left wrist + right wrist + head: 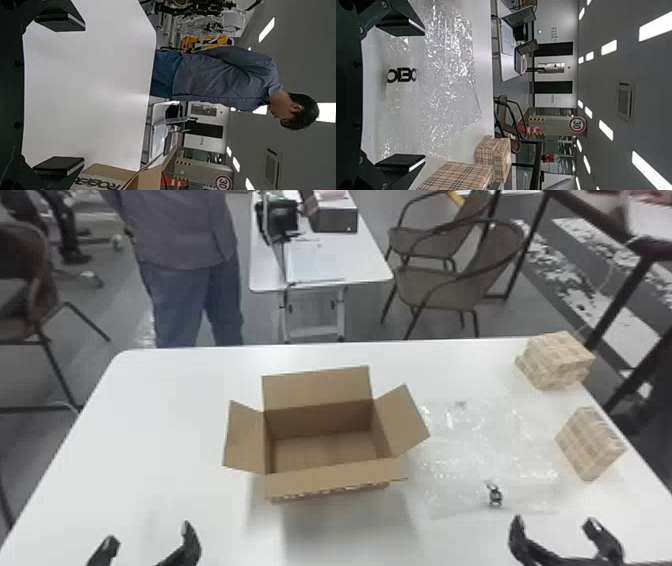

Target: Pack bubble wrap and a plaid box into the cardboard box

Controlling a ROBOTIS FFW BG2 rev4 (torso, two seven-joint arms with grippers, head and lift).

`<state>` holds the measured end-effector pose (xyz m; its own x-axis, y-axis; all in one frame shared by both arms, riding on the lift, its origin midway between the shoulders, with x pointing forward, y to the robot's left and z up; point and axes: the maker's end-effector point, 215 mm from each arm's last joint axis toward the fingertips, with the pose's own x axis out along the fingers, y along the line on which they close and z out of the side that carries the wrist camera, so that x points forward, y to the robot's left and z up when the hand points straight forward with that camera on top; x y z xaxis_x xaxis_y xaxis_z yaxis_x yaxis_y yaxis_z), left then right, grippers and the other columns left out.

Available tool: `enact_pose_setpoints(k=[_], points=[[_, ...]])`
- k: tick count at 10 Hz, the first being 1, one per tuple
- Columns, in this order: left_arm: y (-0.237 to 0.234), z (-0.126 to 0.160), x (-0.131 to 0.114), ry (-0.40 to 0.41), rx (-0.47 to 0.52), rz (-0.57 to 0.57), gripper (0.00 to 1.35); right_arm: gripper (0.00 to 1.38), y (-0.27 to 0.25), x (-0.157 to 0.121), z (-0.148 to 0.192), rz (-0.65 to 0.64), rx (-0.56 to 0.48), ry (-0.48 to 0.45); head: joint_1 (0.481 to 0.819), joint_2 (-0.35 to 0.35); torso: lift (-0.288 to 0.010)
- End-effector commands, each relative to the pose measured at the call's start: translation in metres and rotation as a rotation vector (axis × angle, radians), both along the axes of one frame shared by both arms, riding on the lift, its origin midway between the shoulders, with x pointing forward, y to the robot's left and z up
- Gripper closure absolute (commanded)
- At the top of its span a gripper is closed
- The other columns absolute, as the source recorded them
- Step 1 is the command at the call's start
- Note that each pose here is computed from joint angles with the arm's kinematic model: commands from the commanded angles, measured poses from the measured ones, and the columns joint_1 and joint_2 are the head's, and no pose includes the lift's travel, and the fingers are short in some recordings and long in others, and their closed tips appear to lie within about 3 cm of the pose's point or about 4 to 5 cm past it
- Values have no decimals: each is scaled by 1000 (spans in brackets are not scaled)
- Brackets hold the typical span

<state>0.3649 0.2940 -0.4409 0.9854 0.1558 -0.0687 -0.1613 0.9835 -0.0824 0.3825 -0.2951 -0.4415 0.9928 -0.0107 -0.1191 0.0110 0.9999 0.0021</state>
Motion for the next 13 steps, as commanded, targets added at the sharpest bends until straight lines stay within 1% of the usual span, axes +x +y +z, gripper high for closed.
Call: enact_pose_setpoints(k=[1, 3, 5, 6, 7, 8, 10, 13], points=[[1, 0, 0, -2, -2, 4, 116, 167, 0, 0, 1, 0, 1, -2, 695, -2, -73], [2, 3, 5, -8, -14, 8, 117, 167, 0, -1, 0, -2, 6, 0, 695, 0, -73], [2, 5, 11, -14, -56, 16, 144, 167, -1, 1, 1, -1, 5, -2, 695, 2, -73], [0, 11, 21, -18, -89, 15, 153, 167, -1, 1, 0, -1, 6, 1, 695, 1, -73], [-4, 17, 33, -13, -107, -6, 159, 167, -1, 0, -1, -2, 8, 2, 695, -1, -73], [-10, 20, 45, -2, -151, -36, 159, 167, -1, 1, -1, -2, 8, 2, 695, -4, -73], [-28, 33, 65, -7, -200, -83, 159, 167, -2, 3, 0, 2, 5, 2, 695, -21, -73], [-49, 42, 94, 7, -238, -195, 159, 167, 0, 9, 2, 20, 2, 1, 695, -61, -73]])
